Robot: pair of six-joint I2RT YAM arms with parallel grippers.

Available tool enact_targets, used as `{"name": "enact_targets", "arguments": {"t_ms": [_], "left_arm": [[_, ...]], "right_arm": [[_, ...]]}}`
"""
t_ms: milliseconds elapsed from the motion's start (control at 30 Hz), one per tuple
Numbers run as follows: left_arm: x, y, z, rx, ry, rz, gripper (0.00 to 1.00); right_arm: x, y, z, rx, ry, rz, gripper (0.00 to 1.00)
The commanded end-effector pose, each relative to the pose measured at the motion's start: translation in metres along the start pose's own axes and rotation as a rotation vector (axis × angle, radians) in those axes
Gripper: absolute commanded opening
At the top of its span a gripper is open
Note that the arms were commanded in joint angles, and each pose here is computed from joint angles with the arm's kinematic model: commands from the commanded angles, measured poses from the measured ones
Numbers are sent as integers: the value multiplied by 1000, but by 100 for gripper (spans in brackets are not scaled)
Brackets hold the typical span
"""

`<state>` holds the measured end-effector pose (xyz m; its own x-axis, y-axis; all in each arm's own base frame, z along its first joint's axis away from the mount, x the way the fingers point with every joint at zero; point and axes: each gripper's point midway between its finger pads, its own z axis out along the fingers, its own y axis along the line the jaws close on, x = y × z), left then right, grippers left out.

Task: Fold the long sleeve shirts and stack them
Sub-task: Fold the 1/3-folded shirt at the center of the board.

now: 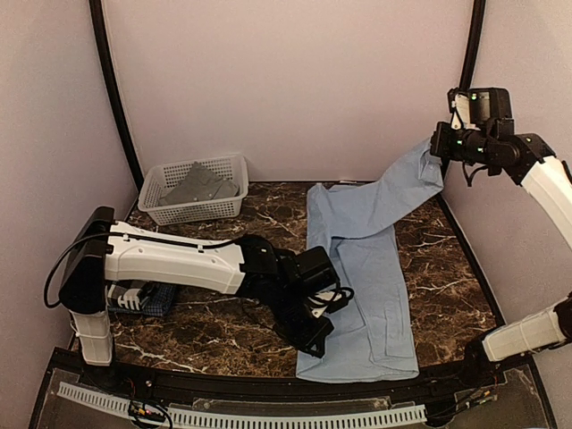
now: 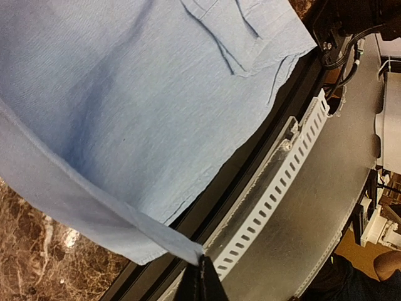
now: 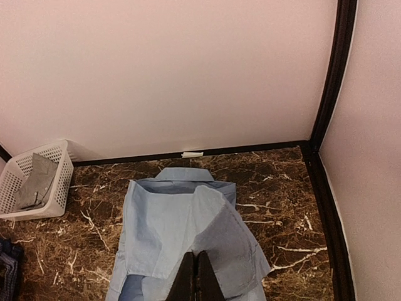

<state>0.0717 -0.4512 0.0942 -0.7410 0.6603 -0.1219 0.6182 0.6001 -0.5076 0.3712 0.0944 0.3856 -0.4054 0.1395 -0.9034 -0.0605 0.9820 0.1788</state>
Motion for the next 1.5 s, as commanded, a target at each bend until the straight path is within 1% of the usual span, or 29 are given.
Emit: {"name": "enact_targets", "arguments": {"t_ms": [0, 267, 433, 533, 800, 967, 1167, 1467], "left_arm": [[2, -21, 3, 61, 51, 59, 0], [-4, -33, 17, 112, 75, 66, 0], [-5, -32, 26, 118, 88, 59, 0], [-9, -32, 24, 105, 81, 73, 0], [-18, -32, 8, 79, 69, 96, 0], [-23, -37, 5, 96, 63, 116, 0], [-16, -33, 30, 148, 109, 93, 0], [-20, -32, 65, 221, 131, 64, 0]], "right_arm": [[-7, -15, -6, 69, -24, -38, 0], [-15, -15, -2, 75, -29, -62, 0], [-24, -5, -6, 24, -45, -54, 0], [-25, 2, -5, -14, -39, -52, 0], [-21, 5, 3, -23, -11, -54, 0], [-28, 6, -3, -24, -28, -56, 0], [-24, 9, -5, -51, -20, -52, 0], [15, 19, 3, -144, 49, -28, 0]]}}
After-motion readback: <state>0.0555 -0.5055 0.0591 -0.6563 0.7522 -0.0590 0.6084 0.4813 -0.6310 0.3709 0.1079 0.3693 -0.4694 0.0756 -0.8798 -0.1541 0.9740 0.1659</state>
